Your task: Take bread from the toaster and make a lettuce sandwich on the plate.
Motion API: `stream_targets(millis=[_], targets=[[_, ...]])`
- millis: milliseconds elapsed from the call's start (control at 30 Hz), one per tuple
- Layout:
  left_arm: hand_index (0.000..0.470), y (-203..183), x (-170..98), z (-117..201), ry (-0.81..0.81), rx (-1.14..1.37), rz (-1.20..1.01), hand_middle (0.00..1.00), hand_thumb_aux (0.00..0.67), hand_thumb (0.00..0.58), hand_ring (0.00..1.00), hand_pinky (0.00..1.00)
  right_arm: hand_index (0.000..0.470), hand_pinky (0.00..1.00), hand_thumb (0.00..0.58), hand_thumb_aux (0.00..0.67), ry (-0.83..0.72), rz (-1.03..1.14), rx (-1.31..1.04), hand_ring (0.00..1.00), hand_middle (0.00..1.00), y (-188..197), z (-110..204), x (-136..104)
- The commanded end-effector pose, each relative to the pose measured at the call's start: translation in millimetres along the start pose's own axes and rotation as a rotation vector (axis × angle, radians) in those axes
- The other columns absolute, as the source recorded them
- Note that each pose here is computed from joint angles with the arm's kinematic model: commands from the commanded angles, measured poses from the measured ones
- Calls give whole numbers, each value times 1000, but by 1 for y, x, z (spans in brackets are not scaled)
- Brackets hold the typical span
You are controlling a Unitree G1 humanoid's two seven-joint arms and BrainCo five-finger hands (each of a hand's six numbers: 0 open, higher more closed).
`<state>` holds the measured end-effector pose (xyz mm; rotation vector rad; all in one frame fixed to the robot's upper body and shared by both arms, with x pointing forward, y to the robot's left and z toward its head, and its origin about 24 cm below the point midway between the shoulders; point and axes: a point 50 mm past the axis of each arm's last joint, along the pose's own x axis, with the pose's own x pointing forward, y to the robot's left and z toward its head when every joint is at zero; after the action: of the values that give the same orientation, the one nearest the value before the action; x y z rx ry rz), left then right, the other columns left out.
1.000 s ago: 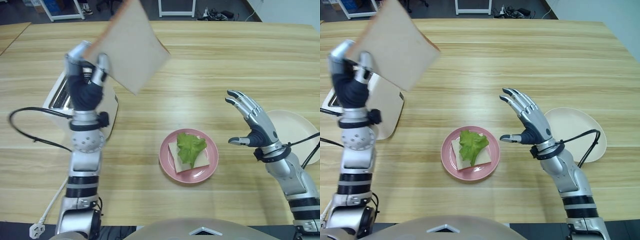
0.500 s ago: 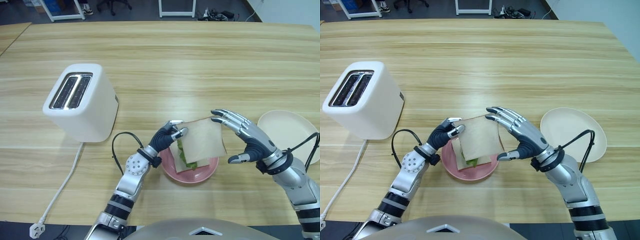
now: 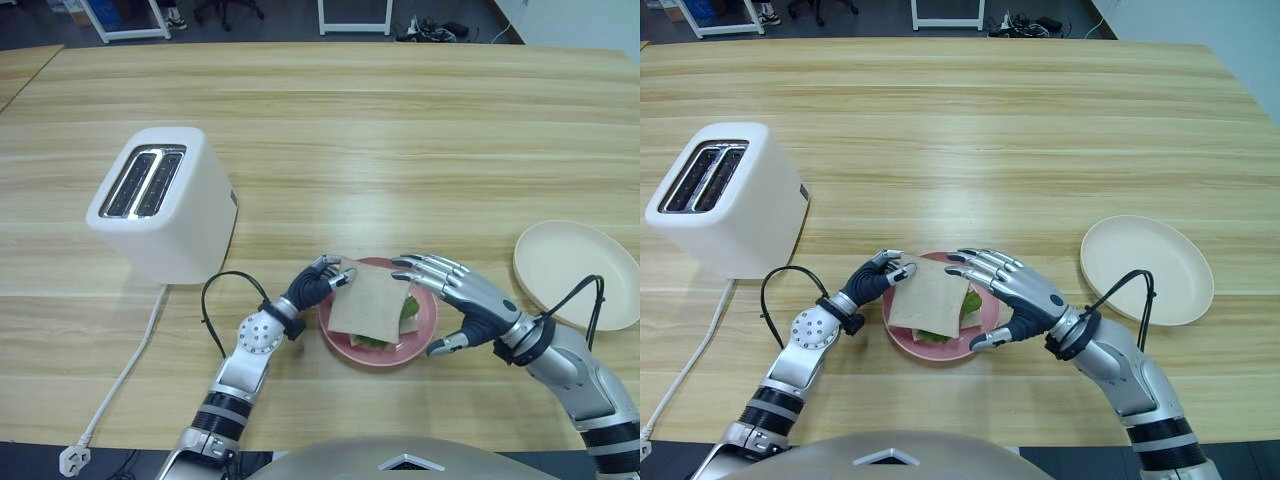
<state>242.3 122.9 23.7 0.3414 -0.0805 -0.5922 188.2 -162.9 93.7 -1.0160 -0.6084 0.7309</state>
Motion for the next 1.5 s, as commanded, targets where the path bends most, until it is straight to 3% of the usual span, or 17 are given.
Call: stream_targets(millis=[33, 200, 433, 833, 867, 900, 933, 1033, 1067, 1100, 1133, 1300, 1467, 1500], targets=[[470, -9, -5, -19, 104, 30, -45, 1000, 670, 580, 1000, 1000, 0, 0, 0, 0, -29, -14, -5, 0, 0, -6, 7, -1], [470, -13, -6, -32, 167, 68, -24, 1000, 670, 580, 1000, 1000, 0, 0, 0, 0, -118, -81, 4, 0, 0, -22, 25, 2], [470, -19, -4, -37, 182, 85, -26, 1000, 670, 580, 1000, 1000, 0, 0, 0, 0, 69, 468, 65, 0, 0, 79, -8, -6], [470, -9, 2, -27, 131, 282, 8, 1000, 670, 580, 1000, 1000, 0, 0, 0, 0, 165, 663, 36, 0, 0, 111, -23, -22], [393, -3, 4, -20, 99, 350, 30, 1000, 560, 564, 1000, 1000, 0, 0, 0, 0, 189, 684, 29, 0, 0, 114, -27, -25], [262, 4, 5, -14, 70, 411, 61, 1000, 373, 466, 1000, 1000, 0, 0, 0, 0, 207, 703, 21, 0, 0, 116, -31, -27], [0, 16, 7, -5, 39, 490, 115, 1000, 0, 0, 1000, 1000, 0, 0, 0, 0, 224, 714, 15, 0, 0, 117, -34, -30], [0, 54, 6, 23, -57, 659, 326, 1000, 0, 0, 1000, 1000, 0, 0, 0, 0, 253, 715, -2, 0, 0, 115, -41, -31], [0, 66, 4, 32, -86, 695, 405, 796, 0, 0, 796, 796, 0, 0, 0, 0, 261, 710, -9, 0, 0, 114, -43, -31], [0, 77, 0, 41, -122, 727, 487, 220, 0, 0, 220, 220, 0, 0, 0, 0, 272, 703, -17, 0, 0, 112, -46, -31], [0, 86, -4, 48, -152, 761, 565, 0, 0, 0, 0, 0, 0, 0, 0, 0, 287, 694, -27, 0, 0, 109, -49, -31], [0, 101, -29, 64, -254, 786, 756, 0, 0, 0, 0, 0, 0, 0, 0, 0, 341, 569, -100, 0, 0, 88, -65, -22], [0, 63, -42, 50, -322, 556, 426, 0, 0, 0, 0, 0, 0, 0, 0, 0, 232, 294, -70, 0, 0, 61, -51, -3], [135, 57, -48, 46, -314, 509, 349, 0, 192, 285, 0, 0, 7, 0, 18, 11, 192, 198, -40, 0, 0, 49, -44, 1]])
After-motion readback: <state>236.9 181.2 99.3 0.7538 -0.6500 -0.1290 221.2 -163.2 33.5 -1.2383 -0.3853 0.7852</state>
